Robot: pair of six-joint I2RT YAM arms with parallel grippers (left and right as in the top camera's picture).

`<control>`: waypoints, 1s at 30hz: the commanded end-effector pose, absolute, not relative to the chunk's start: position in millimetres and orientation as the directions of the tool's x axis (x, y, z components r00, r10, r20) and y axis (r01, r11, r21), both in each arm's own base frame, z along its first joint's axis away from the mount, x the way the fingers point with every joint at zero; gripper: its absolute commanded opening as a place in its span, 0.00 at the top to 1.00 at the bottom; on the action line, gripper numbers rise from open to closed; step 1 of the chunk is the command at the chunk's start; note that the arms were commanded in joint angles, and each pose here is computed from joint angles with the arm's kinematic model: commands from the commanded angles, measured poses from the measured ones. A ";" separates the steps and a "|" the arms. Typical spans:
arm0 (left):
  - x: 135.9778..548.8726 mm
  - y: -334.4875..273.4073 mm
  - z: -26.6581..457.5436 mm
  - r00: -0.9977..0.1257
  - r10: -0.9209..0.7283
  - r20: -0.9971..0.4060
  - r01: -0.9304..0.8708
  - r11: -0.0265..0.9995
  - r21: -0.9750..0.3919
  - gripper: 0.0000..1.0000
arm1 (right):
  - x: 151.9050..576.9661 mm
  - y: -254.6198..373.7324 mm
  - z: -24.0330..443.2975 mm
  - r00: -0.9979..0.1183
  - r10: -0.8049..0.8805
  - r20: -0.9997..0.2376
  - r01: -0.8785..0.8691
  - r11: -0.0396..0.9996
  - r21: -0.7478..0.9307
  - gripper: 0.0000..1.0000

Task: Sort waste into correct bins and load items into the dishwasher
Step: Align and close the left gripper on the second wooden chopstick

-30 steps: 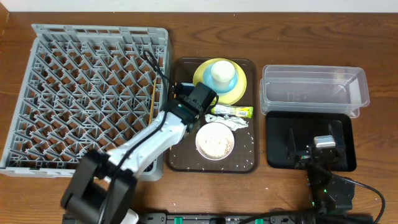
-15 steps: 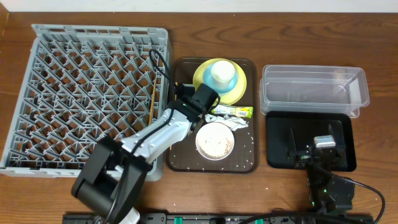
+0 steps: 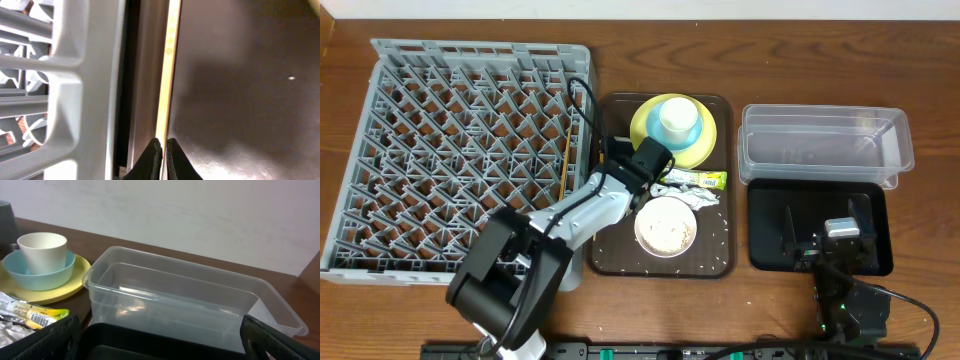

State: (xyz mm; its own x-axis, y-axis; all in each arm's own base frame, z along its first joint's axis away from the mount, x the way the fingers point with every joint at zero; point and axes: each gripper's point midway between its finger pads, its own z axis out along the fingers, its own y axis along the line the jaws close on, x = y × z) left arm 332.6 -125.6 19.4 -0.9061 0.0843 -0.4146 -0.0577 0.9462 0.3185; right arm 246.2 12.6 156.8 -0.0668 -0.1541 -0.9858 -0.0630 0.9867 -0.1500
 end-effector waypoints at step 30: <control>324.6 -110.2 -5.2 -0.929 0.152 -0.337 -0.007 0.904 0.427 0.92 | 245.9 14.4 156.2 -0.065 -0.165 -0.984 -0.071 0.984 -0.160 0.01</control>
State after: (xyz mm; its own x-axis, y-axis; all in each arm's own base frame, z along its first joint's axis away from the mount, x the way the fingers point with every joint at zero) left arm 329.4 -116.8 2.8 -0.9206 0.1355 -0.3661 -0.0222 0.9181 0.3957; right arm 246.2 12.6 156.8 -0.0668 -0.1541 -0.9858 -0.0630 0.9867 -0.1500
